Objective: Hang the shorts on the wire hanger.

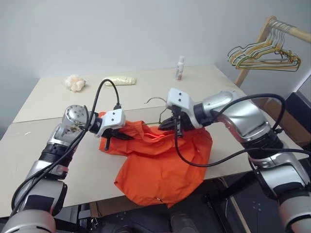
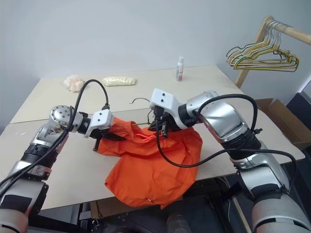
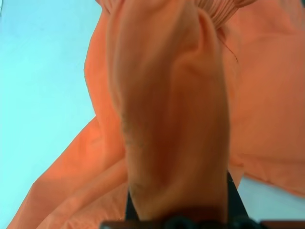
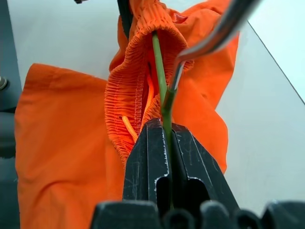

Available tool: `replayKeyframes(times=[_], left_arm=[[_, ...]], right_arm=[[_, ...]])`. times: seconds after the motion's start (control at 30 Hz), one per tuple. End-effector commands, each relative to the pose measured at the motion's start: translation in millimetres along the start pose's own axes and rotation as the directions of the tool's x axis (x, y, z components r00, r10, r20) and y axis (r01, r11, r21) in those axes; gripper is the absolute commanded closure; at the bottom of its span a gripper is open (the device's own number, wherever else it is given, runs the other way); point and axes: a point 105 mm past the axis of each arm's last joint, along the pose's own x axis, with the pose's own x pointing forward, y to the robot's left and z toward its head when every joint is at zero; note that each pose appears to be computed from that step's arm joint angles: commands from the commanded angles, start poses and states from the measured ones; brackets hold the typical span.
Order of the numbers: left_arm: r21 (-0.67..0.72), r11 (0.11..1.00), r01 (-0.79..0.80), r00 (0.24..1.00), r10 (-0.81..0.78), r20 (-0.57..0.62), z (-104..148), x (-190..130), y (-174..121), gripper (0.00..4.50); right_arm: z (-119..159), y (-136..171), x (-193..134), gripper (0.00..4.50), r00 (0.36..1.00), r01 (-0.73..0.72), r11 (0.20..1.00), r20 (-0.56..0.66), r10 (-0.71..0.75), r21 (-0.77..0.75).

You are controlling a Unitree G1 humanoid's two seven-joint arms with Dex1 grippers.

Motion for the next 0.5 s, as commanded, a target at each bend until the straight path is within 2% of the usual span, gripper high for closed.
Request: replayKeyframes(times=[0.03,0.17,0.4,0.5], left_arm=[[0.031,0.999,-0.009,0.995,0.006,0.104,28.3,-20.9,6.8,3.67],[0.027,0.999,-0.041,0.992,0.037,0.117,31.7,-40.0,12.7,2.39],[0.027,0.995,-0.092,0.996,0.092,0.021,6.6,-56.4,14.5,0.09],[0.033,0.991,-0.131,0.991,0.132,-0.021,-8.4,-51.3,15.4,0.03]], right_arm=[[8.6,-8.9,-12.6,4.5,0.999,0.046,0.998,0.017,-0.045,-0.044],[6.8,-10.6,-18.5,4.5,0.999,0.047,0.998,0.017,-0.046,-0.046],[6.0,-9.7,-28.2,4.5,0.999,0.043,0.998,0.019,-0.042,-0.052],[7.1,-10.1,-31.9,4.5,0.999,0.045,0.998,0.024,-0.044,-0.05]])
